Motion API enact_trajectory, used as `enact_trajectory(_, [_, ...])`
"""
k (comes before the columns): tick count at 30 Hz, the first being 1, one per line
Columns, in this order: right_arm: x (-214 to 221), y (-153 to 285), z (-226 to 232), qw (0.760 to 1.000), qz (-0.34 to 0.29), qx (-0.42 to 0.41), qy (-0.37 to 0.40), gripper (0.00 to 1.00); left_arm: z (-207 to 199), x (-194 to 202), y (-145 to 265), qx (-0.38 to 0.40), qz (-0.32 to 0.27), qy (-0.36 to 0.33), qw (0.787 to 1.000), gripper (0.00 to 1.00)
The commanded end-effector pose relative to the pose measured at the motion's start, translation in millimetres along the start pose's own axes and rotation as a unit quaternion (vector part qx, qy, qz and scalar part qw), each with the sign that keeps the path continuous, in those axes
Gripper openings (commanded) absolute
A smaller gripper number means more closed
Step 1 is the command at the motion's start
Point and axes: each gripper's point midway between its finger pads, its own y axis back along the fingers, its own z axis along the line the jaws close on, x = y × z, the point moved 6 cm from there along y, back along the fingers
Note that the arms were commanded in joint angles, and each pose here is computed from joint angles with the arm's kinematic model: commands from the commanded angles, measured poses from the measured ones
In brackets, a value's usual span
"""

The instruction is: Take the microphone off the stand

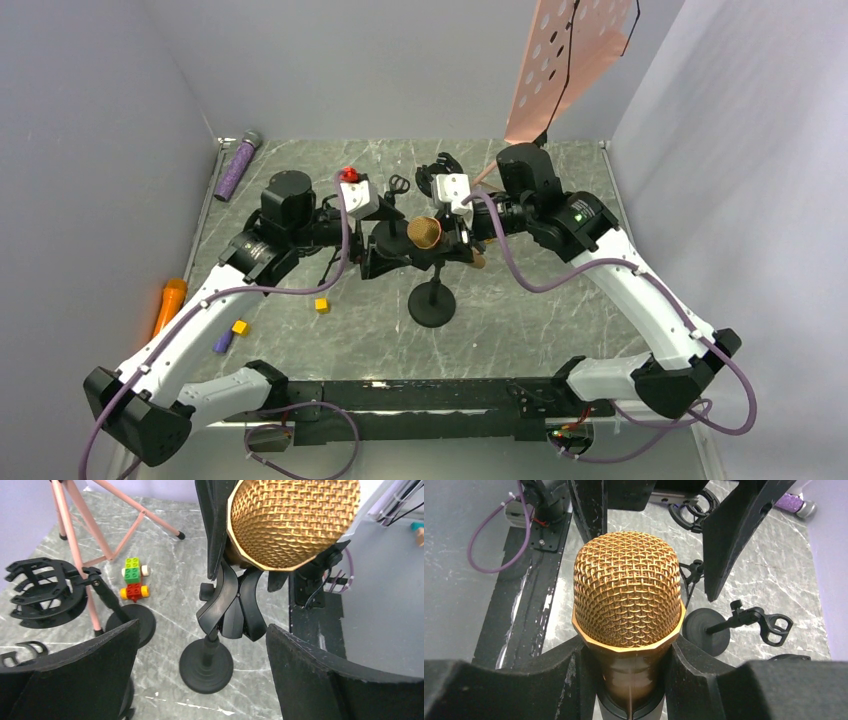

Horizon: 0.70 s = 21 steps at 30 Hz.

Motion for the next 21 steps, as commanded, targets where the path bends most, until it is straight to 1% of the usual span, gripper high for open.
enact_trajectory(1, [-6.5,2.8,-12.4,0.998,-0.019,0.053,0.038,0.0,-6.3,-20.9,-6.7,0.017,-0.045,0.007,0.999,0.99])
enact_trajectory(3, [-4.3,-0.1,-12.4,0.998,-0.022,0.051,0.023,0.0,-9.1,-17.0,-8.2,0.026,-0.048,0.014,0.998,0.99])
enact_trajectory(6, [-3.8,0.0,-14.7,0.998,-0.022,0.061,0.019,0.0,-11.4,-10.5,-12.4,0.046,-0.06,0.012,0.997,0.99])
enact_trajectory(8, [-4.7,0.1,-16.2,0.998,-0.018,0.06,0.014,0.0,-11.9,-7.7,-15.4,0.058,-0.065,0.024,0.996,0.99])
enact_trajectory(10, [-5.5,-0.6,-17.8,0.998,-0.015,0.055,0.005,0.0,-11.7,-7.1,-19.1,0.076,-0.069,0.016,0.995,0.99])
enact_trajectory(13, [-5.7,-1.7,-21.1,0.999,-0.014,0.051,-0.01,0.0,-8.5,-5.9,-25.1,0.094,-0.072,0.006,0.993,0.96])
enact_trajectory(16, [-5.6,-2.0,-23.1,0.998,-0.015,0.053,-0.019,0.0,-0.2,0.1,-31.1,0.083,-0.07,-0.009,0.994,0.96])
enact_trajectory(21, [-3.9,-2.9,-29.1,0.998,-0.012,0.059,-0.034,0.0,1.0,11.1,-37.8,0.107,-0.061,-0.015,0.992,0.9])
